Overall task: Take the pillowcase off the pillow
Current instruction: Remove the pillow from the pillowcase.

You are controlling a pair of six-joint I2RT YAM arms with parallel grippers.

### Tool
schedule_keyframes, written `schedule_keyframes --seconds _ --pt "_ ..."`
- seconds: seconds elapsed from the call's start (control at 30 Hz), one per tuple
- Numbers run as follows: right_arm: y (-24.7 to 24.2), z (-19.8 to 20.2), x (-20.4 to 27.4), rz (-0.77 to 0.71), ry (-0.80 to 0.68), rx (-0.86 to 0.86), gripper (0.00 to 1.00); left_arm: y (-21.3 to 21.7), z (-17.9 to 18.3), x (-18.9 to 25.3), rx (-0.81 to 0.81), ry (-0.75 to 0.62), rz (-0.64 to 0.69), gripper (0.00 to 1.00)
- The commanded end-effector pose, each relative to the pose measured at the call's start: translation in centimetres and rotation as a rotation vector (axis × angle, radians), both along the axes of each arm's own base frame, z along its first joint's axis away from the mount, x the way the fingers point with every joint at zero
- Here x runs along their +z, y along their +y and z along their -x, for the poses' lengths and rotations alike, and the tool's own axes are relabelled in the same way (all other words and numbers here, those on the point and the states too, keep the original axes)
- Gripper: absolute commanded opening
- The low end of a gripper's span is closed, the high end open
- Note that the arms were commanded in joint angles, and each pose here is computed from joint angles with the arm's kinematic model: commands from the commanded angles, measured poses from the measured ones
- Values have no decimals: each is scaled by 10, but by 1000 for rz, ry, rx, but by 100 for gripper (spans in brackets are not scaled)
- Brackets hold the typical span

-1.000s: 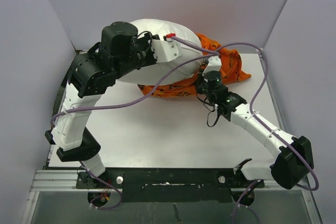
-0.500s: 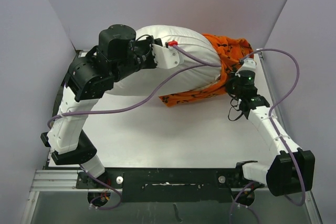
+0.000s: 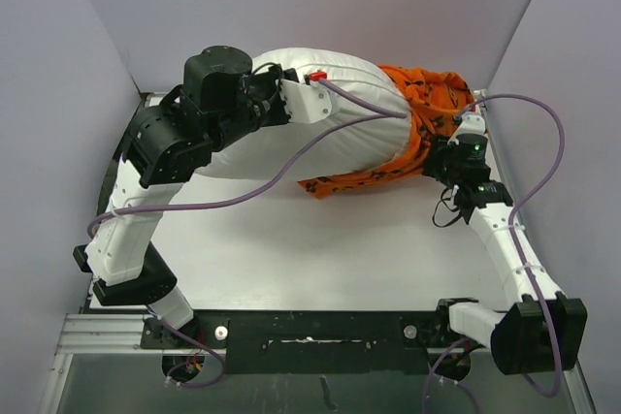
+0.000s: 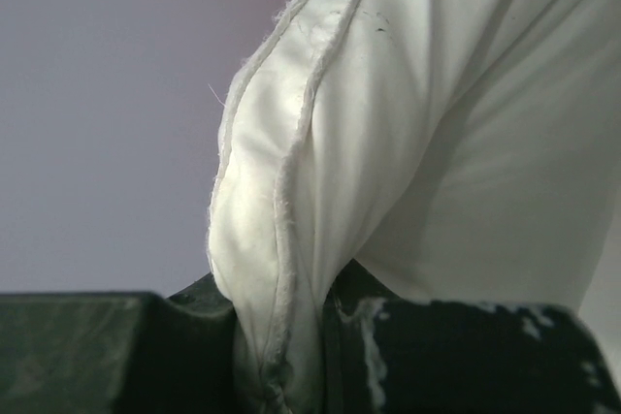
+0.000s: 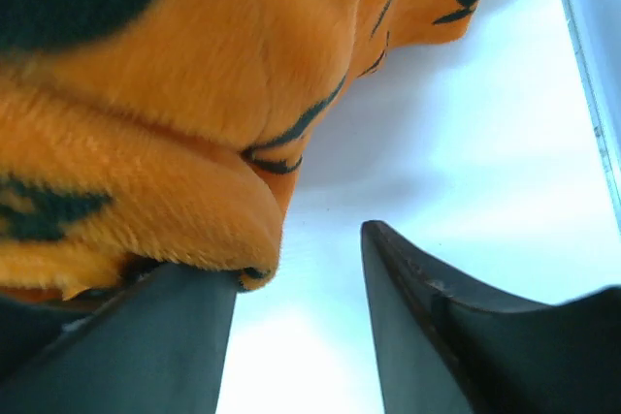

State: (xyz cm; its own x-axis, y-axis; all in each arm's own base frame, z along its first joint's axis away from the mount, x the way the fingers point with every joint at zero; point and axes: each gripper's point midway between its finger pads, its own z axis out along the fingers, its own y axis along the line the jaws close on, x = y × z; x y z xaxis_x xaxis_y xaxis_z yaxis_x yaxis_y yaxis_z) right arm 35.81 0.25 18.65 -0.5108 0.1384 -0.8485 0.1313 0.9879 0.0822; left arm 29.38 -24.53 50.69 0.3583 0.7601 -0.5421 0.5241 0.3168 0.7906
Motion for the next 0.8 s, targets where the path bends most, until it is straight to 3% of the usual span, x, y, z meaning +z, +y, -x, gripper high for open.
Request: schedule_keyframes --seconds 0.0,0.23,0.33,0.37,0.4,0.57,0.67,0.77 --pt "20 19 86 104 -253 42 58 70 28 115 125 -256 351 0" --pt "66 63 84 84 -319 162 67 36 -2 119 108 -278 362 0" --pt "76 60 75 57 -278 227 84 41 -11 115 123 -291 345 0" --pt "71 55 69 46 -240 207 93 49 -14 114 137 -288 345 0" --pt "60 49 64 31 -196 184 95 60 -18 111 155 -279 344 0" --pt "-2 17 58 -179 -146 17 95 151 -48 91 306 -229 341 0" --pt "-27 4 46 -200 -111 -41 98 203 -61 76 384 -228 341 0" --pt "-30 -11 27 -163 -84 41 98 240 -73 57 417 -178 373 0"
